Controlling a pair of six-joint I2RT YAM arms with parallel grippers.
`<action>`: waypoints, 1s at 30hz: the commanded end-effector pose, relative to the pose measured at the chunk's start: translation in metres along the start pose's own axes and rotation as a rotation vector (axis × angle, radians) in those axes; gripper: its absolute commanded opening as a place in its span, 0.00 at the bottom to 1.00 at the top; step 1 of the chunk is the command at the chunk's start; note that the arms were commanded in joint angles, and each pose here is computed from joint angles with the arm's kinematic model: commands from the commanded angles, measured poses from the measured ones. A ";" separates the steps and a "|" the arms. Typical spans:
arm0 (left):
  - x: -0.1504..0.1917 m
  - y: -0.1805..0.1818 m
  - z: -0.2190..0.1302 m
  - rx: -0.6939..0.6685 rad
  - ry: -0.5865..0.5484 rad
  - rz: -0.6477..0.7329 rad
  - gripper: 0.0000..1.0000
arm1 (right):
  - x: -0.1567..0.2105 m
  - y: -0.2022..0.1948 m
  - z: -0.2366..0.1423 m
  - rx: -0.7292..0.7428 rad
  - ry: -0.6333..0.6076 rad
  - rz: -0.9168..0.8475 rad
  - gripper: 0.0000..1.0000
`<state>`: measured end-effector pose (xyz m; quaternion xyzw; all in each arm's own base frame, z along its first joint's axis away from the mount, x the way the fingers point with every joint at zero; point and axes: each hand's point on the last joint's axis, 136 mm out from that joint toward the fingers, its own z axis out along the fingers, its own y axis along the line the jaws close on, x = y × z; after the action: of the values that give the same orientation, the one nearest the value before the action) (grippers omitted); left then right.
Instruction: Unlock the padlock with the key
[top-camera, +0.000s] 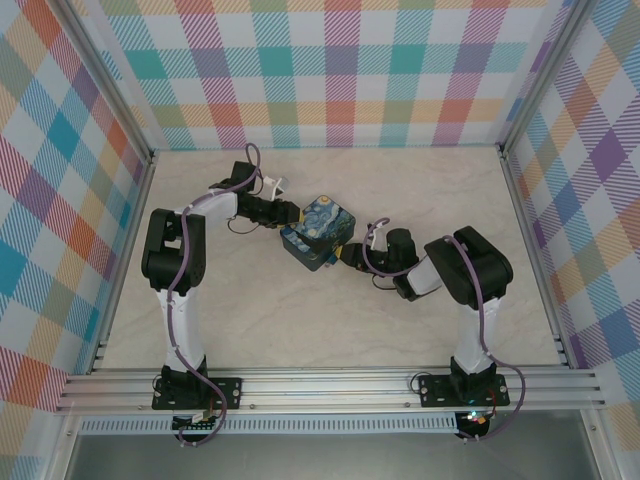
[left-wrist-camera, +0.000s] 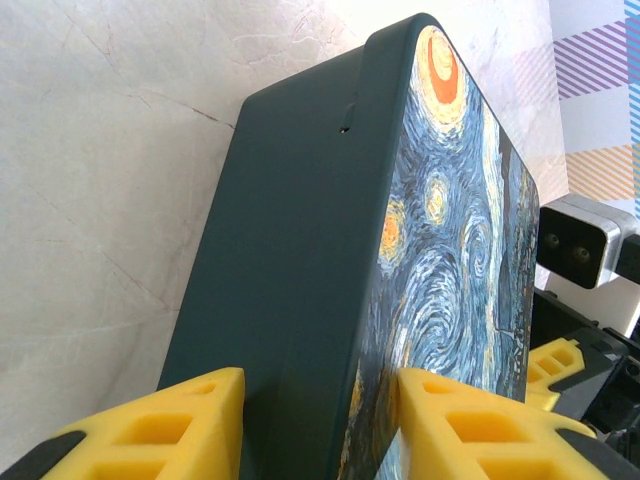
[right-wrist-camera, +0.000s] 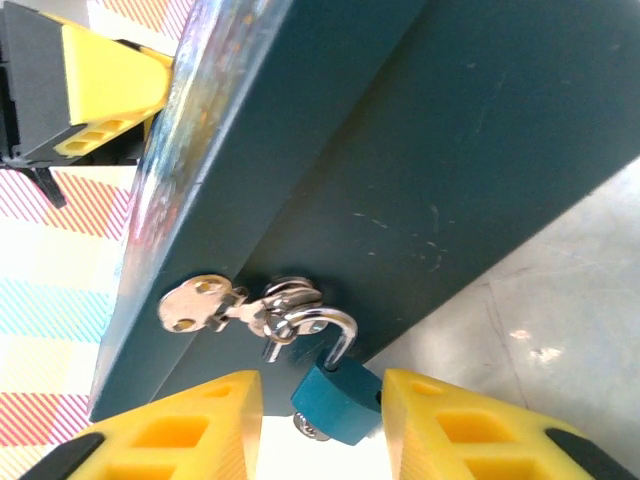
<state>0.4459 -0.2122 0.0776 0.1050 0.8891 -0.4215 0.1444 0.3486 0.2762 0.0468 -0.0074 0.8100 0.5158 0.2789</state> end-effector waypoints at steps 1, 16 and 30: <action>0.024 0.051 0.002 -0.196 0.053 -0.094 0.40 | 0.001 0.001 -0.005 0.018 -0.001 -0.038 0.42; 0.018 0.046 0.004 -0.199 0.061 -0.082 0.41 | -0.027 0.012 0.007 -0.090 -0.054 -0.111 0.57; 0.011 0.048 0.007 -0.208 0.060 -0.084 0.39 | -0.023 0.030 0.025 -0.199 -0.005 -0.130 0.55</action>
<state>0.4609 -0.2065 0.0817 0.0995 0.9024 -0.3886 0.1574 0.3736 0.2915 0.0600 -0.0544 0.7733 0.5512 0.3086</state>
